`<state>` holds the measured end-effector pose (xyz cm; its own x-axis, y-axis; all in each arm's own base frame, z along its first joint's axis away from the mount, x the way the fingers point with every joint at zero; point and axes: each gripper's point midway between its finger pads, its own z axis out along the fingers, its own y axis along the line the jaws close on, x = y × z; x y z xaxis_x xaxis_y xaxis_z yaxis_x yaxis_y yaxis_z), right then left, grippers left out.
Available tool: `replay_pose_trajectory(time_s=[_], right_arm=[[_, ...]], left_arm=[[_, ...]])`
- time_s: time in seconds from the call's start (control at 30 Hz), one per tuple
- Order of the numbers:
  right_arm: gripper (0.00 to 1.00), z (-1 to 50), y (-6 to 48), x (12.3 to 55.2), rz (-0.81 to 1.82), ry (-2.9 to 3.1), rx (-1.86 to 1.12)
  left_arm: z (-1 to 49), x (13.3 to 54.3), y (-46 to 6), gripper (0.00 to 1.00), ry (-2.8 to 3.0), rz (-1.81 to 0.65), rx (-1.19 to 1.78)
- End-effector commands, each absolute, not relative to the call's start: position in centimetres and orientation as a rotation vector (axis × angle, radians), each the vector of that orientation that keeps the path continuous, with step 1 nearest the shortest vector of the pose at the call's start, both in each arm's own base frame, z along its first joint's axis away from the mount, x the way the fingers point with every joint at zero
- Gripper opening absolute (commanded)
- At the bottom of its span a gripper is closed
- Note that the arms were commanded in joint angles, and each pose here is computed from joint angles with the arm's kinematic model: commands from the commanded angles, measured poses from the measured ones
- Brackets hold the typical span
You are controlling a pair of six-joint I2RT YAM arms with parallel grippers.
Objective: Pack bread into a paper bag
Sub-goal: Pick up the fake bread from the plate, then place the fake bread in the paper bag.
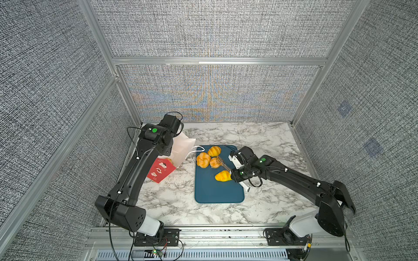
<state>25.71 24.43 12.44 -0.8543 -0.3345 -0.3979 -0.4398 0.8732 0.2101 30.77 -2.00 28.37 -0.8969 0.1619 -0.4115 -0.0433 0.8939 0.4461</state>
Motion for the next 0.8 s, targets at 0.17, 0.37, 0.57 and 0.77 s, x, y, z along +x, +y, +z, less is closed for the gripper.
replay_pose_trajectory(time_s=[0.17,0.37,0.57,0.77], right_arm=[[0.00,14.7,24.4,26.6,0.387,2.646,-0.589],[0.00,17.8,24.2,27.4,0.381,2.597,-0.578],[0.00,21.2,24.2,28.4,0.375,2.542,-0.564],[0.00,24.3,24.3,29.2,0.369,2.495,-0.561]], left_arm=[[28.8,31.2,-2.3,0.02,2.596,0.610,0.075],[28.8,31.3,-2.4,0.02,2.598,0.604,0.073],[28.9,31.4,-2.5,0.02,2.598,0.595,0.071],[29.0,31.3,-2.5,0.02,2.599,0.587,0.068]])
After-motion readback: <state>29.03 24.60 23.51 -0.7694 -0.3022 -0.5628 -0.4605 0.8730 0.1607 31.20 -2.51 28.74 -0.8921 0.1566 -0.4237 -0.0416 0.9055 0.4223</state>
